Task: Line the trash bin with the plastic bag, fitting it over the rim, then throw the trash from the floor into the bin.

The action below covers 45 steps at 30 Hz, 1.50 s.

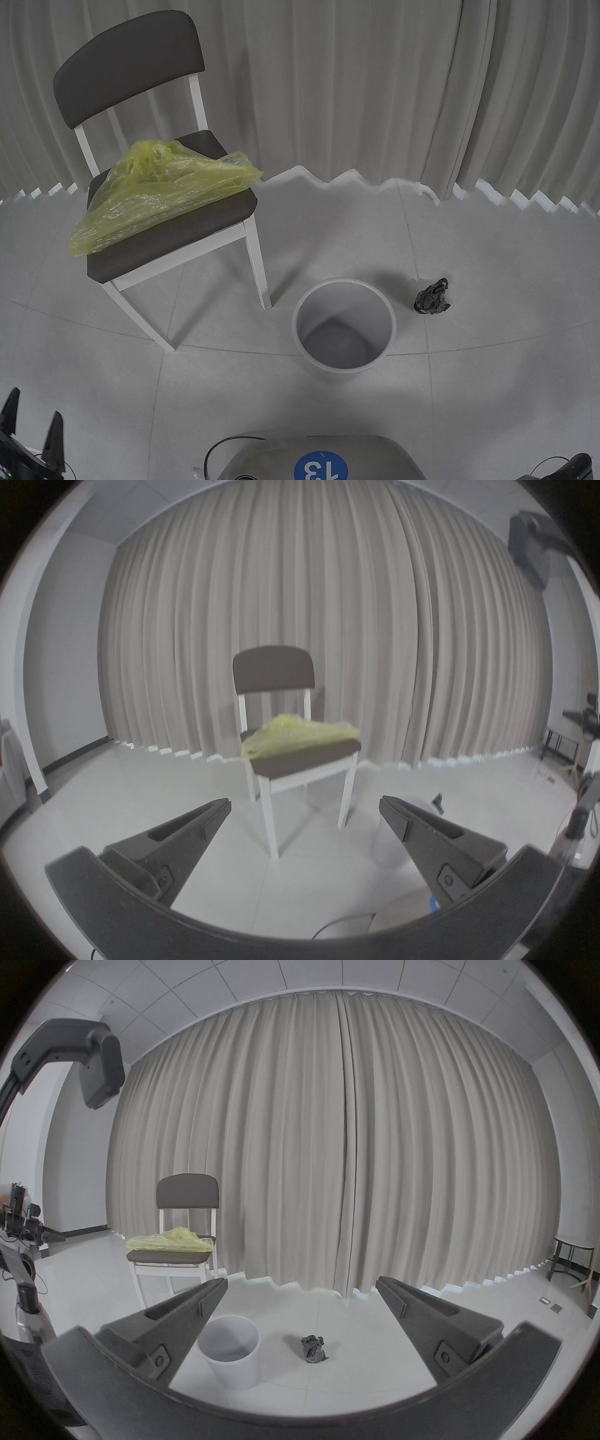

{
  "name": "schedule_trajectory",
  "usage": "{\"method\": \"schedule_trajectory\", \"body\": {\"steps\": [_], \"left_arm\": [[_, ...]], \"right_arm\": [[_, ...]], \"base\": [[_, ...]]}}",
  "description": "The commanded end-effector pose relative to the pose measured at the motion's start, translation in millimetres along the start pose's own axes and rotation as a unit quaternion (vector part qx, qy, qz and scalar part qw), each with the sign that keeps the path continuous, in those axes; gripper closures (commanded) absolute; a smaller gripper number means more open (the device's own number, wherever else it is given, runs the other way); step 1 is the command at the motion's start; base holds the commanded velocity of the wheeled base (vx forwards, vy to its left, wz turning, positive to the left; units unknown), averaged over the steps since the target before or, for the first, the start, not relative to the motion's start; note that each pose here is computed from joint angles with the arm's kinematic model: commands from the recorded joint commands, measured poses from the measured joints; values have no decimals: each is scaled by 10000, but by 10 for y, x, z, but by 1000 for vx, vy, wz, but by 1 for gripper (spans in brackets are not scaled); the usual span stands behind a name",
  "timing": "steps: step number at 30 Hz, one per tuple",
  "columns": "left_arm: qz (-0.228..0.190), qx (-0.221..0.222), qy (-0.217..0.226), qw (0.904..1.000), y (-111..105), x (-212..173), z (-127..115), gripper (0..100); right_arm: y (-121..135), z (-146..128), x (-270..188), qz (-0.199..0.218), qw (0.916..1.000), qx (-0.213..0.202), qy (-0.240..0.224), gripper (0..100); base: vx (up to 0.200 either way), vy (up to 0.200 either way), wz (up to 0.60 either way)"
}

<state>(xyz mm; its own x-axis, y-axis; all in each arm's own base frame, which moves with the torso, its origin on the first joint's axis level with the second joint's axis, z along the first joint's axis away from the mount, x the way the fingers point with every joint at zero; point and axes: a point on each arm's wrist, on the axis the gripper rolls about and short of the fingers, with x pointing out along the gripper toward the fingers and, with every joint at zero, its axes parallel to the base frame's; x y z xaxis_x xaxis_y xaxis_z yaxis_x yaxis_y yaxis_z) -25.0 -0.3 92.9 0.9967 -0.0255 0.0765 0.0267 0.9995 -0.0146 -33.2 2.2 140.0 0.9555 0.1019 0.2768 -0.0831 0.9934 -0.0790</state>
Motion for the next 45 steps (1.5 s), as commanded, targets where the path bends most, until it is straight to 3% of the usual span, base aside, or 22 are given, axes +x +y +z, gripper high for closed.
{"method": "schedule_trajectory", "body": {"steps": [1,4,8,10,11,12,14,17,18,22,23,28,36,45], "left_arm": [[-286,-489,-612,9965,-2,-21,792,0],[-274,-185,-122,9994,-3,118,988,0],[-47,778,588,9952,-12,623,1409,0],[229,1208,871,9886,9,891,1546,0],[229,1208,871,9886,9,891,1546,0],[449,1577,1154,9797,49,1136,1618,0],[590,1822,1419,9712,107,1334,1638,0],[639,1911,1536,9674,138,1421,1640,0],[622,2033,1809,9602,184,1646,1630,0],[618,2055,2043,9551,225,1834,1590,0],[639,2063,2296,9490,274,1999,1523,0],[551,2298,2762,9316,355,2298,1362,0],[668,2805,2911,9122,500,2809,1236,0],[719,2780,3135,9051,636,3151,1063,0]], "right_arm": [[-35,235,232,241,9984,93,494,0],[-50,311,384,297,9968,152,728,0],[-88,492,771,403,9921,262,1156,0],[-104,543,930,388,9905,424,1253,0],[-104,543,930,388,9905,424,1253,0],[-118,576,1080,363,9888,626,1306,0],[-131,591,1222,339,9872,752,1363,0],[-136,607,1290,345,9871,769,1364,0],[-147,629,1404,336,9874,773,1341,0],[-133,600,1431,419,9860,791,1408,0],[-105,562,1455,563,9833,821,1527,0],[-85,543,1605,631,9801,838,1684,0],[-87,528,1857,602,9754,954,1894,0],[-90,522,2096,541,9703,1205,2029,0]], "base": [[0,0,0],[0,0,0],[0,0,0],[0,0,0],[0,0,0],[0,0,0],[0,0,0],[0,0,0],[0,0,0],[0,0,0],[0,0,0],[0,0,0],[0,0,0],[0,0,0]]}}
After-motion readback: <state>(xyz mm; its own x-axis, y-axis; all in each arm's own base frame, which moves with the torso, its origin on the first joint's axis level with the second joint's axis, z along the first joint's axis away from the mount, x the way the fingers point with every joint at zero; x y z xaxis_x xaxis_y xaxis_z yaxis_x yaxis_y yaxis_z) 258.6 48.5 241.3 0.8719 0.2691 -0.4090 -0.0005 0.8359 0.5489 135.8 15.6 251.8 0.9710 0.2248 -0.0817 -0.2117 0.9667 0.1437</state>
